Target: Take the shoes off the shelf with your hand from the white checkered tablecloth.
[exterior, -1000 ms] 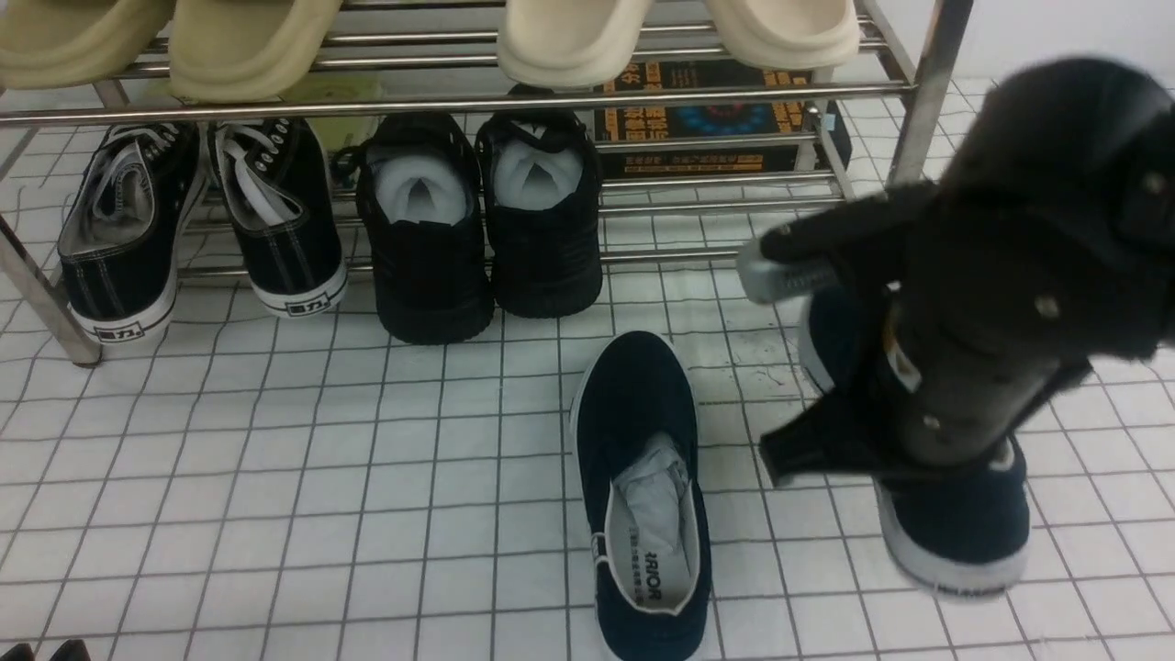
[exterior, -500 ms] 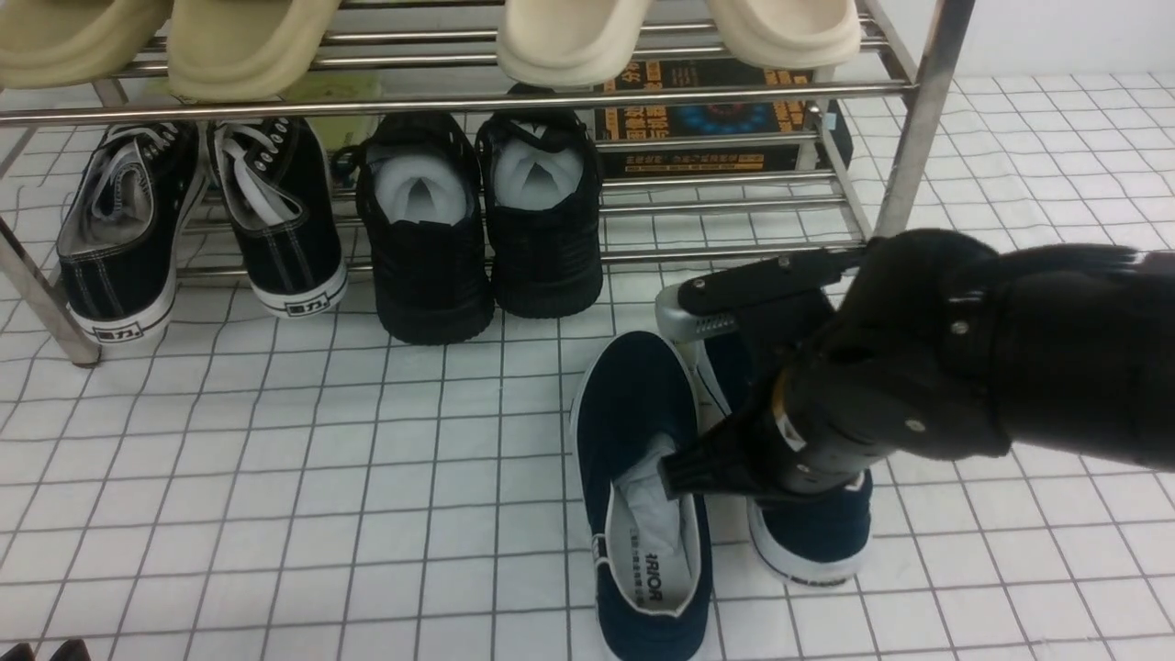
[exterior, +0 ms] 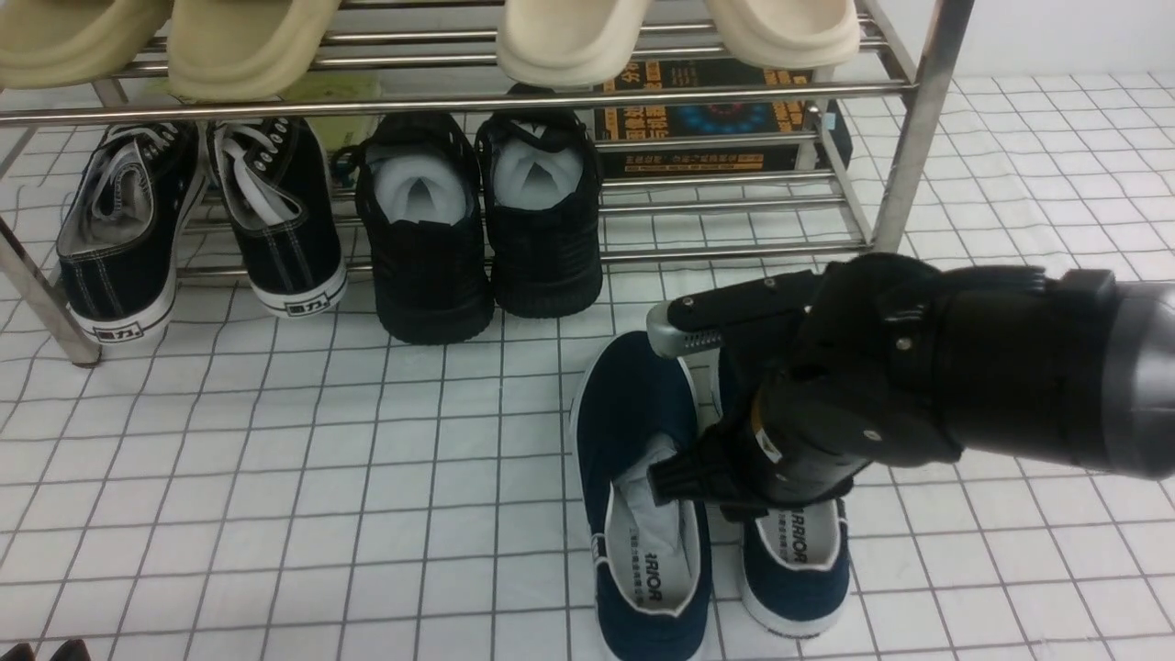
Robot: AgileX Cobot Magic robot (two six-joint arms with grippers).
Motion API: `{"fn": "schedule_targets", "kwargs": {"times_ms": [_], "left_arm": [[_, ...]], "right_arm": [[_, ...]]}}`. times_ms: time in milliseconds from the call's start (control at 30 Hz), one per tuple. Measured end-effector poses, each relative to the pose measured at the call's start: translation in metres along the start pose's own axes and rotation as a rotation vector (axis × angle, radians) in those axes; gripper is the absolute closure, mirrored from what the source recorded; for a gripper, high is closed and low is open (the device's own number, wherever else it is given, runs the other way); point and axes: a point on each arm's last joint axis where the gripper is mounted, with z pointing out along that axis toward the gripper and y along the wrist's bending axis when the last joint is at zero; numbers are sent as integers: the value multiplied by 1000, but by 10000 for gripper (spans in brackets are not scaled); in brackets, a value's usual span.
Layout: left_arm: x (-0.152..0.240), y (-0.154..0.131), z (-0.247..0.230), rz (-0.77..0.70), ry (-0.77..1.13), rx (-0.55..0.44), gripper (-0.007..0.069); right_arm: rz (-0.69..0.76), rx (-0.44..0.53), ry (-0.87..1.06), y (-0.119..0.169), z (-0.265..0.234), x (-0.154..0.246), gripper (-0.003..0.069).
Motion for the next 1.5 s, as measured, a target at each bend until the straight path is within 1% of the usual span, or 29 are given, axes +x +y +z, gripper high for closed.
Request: {"fn": "schedule_targets", "kwargs": {"times_ms": [33,67,100,167,200,233,267,300,333,433,500,533,567,600,633,667,700,733,800,867,1033,1500], "left_arm": [[0,0,0,0,0,0,385],[0,0,0,0,0,0,385],[0,0,0,0,0,0,385],[0,0,0,0,0,0,385],[0,0,0,0,0,0,385],[0,0,0,0,0,0,385],[0,0,0,0,0,0,385],[0,0,0,0,0,0,385],[0,0,0,0,0,0,385],[0,0,0,0,0,0,385],[0,0,0,0,0,0,385],[0,0,0,0,0,0,385],[0,0,0,0,0,0,385],[0,0,0,0,0,0,385],[0,0,0,0,0,0,385],[0,0,0,0,0,0,385],[0,0,0,0,0,0,385],[0,0,0,0,0,0,385],[0,0,0,0,0,0,385],[0,0,0,0,0,0,385],[0,0,0,0,0,0,385],[0,0,0,0,0,0,385]], "right_arm": [[0,3,5,0,-2,-1,325],[-14,5,21,0,-17,-5,268],[-54,4,28,0,-29,-8,246],[-123,-4,24,-3,-60,-15,239],[-164,-3,17,-6,-79,-18,253],[-201,-6,2,-9,-99,-21,281],[-227,-10,-20,-13,-114,-23,325],[-240,-11,-27,-14,-119,-24,335],[-270,-21,-83,-22,-143,-24,417],[-284,-38,-175,-47,-185,-9,622],[-278,-48,-197,-66,-199,13,668],[-278,-50,-199,-68,-200,16,671],[-276,-78,-242,-85,-206,37,674],[-282,-91,-259,-91,-199,49,675],[-283,-125,-309,-97,-194,61,674],[-282,-143,-338,-97,-193,62,674],[-282,-218,-438,-102,-181,77,674],[-286,-265,-499,-104,-172,86,674],[-292,-347,-585,-104,-156,99,674],[-274,-411,-612,-102,-144,107,674],[-259,-438,-618,-100,-140,109,673],[-258,-442,-619,-100,-139,110,669]]}}
